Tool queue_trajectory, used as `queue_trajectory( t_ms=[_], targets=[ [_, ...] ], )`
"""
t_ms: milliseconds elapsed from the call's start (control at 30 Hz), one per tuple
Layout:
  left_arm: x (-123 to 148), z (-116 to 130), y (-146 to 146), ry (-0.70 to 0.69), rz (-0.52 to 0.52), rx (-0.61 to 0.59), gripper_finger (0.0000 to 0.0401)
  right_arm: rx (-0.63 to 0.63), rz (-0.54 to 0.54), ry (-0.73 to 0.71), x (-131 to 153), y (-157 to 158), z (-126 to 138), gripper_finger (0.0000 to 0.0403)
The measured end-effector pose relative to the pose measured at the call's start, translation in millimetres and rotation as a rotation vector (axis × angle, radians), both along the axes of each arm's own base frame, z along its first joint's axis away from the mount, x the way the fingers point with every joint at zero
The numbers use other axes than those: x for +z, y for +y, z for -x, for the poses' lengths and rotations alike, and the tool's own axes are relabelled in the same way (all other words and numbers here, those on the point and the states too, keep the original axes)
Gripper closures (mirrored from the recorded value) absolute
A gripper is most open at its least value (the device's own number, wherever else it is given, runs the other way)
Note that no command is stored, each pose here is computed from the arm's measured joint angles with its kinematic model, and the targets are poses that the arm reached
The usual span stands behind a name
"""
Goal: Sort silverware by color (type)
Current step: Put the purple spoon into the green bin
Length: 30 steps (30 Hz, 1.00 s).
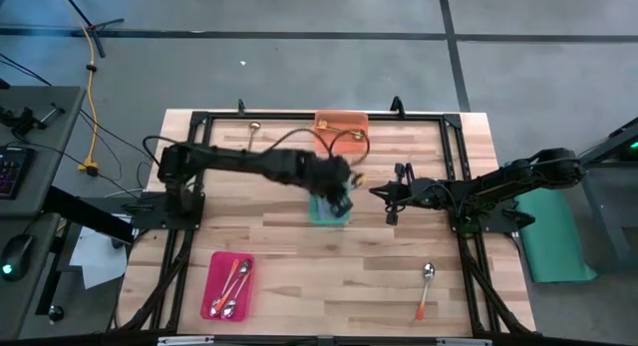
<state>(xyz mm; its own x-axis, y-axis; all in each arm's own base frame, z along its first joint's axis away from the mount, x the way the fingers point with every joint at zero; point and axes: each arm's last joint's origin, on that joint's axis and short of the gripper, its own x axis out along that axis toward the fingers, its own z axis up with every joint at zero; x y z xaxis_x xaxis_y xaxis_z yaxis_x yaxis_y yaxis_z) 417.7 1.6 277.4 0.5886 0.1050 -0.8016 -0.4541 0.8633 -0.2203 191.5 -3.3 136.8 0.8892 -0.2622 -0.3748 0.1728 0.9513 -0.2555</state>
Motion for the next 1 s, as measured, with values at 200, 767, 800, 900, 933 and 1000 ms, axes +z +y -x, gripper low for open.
queue_trajectory(
  t_ms=[200, 767, 800, 900, 933, 1000],
  targets=[
    [-33.0, 2.7, 42.0, -0.019, 0.069, 0.078, 0.0373, -0.001, -0.003, 0.004, -0.4, 0.0, 0.2, 0.0403],
    [-99.3, 23.3, 57.9, -0.012, 0.193, 0.21, 0.0373, -0.007, -0.018, 0.003, -0.7, 0.0, 0.3, 0.0403],
    [-99.7, 23.8, 57.8, -0.007, 0.196, 0.214, 0.0373, -0.008, -0.018, 0.003, -0.7, 0.0, 0.3, 0.0403],
    [-100.7, 24.6, 57.8, -0.001, 0.197, 0.216, 0.037, -0.008, -0.02, 0.004, -0.9, 0.0, 0.4, 0.0403],
    [-100.8, 24.7, 57.7, 0.0, 0.197, 0.216, 0.037, -0.008, -0.02, 0.006, -1.1, 0.0, 0.5, 0.0403],
    [-100.7, 24.6, 57.7, 0.0, 0.19, 0.211, 0.037, -0.008, -0.02, 0.007, -1.1, 0.0, 0.5, 0.0403]
  ],
)
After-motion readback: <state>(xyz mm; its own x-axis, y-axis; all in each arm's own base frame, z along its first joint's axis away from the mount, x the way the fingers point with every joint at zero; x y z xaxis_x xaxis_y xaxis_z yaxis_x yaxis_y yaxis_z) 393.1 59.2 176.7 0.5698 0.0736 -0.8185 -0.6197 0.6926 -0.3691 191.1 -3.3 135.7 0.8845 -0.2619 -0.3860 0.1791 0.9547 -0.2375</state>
